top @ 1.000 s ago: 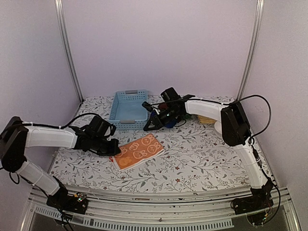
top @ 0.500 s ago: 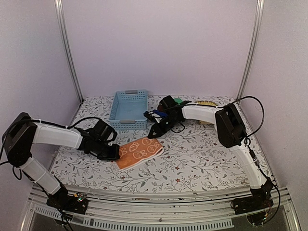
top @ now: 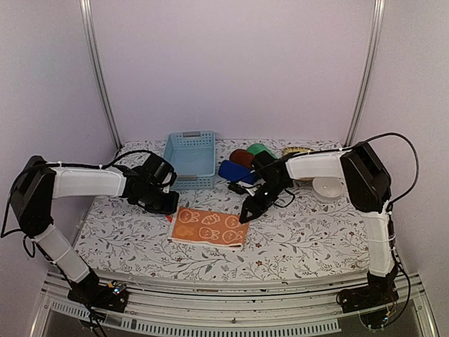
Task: Roll the towels
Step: Move the towel to the center of the board, then smooth out the towel at the center of the board.
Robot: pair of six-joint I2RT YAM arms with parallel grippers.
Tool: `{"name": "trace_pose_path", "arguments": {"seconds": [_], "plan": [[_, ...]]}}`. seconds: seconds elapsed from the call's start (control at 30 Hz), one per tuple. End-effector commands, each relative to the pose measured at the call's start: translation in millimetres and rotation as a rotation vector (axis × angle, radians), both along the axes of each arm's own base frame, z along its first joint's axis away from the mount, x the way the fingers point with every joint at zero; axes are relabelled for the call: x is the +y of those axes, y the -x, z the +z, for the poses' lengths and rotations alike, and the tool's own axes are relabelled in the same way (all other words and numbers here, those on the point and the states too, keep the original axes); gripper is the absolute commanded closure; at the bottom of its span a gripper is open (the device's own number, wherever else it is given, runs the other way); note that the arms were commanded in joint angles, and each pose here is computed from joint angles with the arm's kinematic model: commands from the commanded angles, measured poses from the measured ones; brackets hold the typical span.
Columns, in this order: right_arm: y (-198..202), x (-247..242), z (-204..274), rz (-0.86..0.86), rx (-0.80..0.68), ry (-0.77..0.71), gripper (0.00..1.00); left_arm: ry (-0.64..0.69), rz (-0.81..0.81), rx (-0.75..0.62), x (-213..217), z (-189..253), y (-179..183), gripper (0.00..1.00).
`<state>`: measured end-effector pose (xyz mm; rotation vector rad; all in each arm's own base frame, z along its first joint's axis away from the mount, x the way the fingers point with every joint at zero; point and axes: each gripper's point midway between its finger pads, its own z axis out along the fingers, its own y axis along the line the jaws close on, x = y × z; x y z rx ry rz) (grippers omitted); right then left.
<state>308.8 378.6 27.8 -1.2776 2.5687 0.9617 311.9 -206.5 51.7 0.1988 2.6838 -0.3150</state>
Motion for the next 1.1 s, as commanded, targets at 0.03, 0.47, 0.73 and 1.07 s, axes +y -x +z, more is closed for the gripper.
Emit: {"name": "trace_pose_path", "arguments": {"seconds": [0.03,0.47,0.73,1.07], "plan": [[52,-9,67,0.153,0.063,-0.162,0.73,0.043,-0.122,-0.095,-35,33,-17,1.00],[19,-4,94,0.160,0.013,-0.329,0.73,0.244,-0.378,0.055,-118,-7,53,1.00],[25,6,32,0.141,0.193,-0.274,0.76,0.265,-0.397,0.174,-106,-55,87,1.00],[45,-16,-41,0.094,0.330,-0.098,0.78,0.206,-0.472,0.015,-129,-1,72,1.00]]}}
